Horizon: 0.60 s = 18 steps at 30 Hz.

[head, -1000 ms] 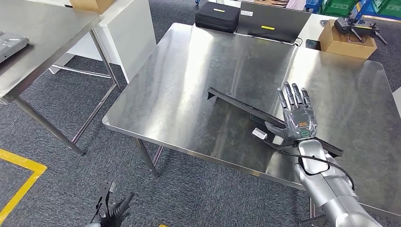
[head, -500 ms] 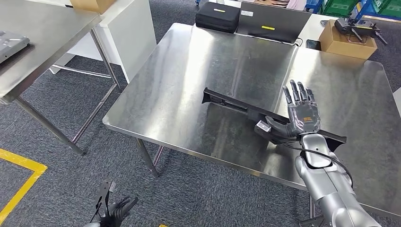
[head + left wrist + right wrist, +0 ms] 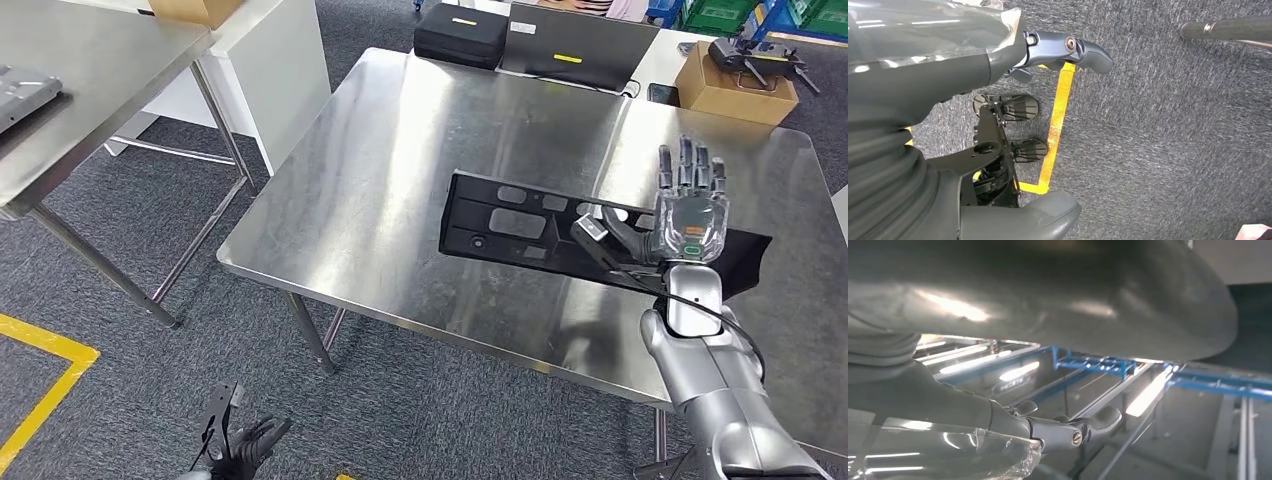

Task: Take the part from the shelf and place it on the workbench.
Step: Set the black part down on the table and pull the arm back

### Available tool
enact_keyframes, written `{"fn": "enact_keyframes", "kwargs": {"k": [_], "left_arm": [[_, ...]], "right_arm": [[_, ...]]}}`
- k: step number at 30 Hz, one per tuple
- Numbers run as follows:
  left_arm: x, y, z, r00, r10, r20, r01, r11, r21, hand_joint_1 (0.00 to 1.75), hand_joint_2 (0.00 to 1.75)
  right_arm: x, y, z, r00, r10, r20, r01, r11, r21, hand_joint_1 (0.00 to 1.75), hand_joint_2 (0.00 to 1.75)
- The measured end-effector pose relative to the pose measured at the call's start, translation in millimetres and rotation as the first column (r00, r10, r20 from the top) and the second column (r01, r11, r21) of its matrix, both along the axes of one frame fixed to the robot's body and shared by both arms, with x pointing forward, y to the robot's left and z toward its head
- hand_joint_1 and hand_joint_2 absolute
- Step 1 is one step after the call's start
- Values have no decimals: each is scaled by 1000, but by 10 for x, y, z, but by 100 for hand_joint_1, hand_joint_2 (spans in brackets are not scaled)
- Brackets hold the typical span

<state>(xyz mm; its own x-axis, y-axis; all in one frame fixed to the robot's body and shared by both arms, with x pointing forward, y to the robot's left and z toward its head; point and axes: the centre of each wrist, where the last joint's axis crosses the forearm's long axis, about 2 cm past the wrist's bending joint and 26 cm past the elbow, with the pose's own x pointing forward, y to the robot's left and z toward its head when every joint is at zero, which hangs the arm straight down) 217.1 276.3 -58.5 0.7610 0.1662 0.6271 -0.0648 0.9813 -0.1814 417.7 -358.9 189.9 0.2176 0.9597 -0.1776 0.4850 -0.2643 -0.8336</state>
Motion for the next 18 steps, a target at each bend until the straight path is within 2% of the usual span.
{"fn": "enact_keyframes", "kwargs": {"k": [9, 18], "left_arm": [[0, -2, 0, 1000, 1, -1, -1, 1000, 1, 0, 175], [0, 1, 0, 1000, 1, -2, -1, 1000, 1, 0, 175]], "right_arm": [[42, -88, 78, 1000, -15, 17, 15, 1000, -16, 0, 0], [38, -158, -2, 1000, -11, -19, 11, 1000, -23, 0, 0]]}}
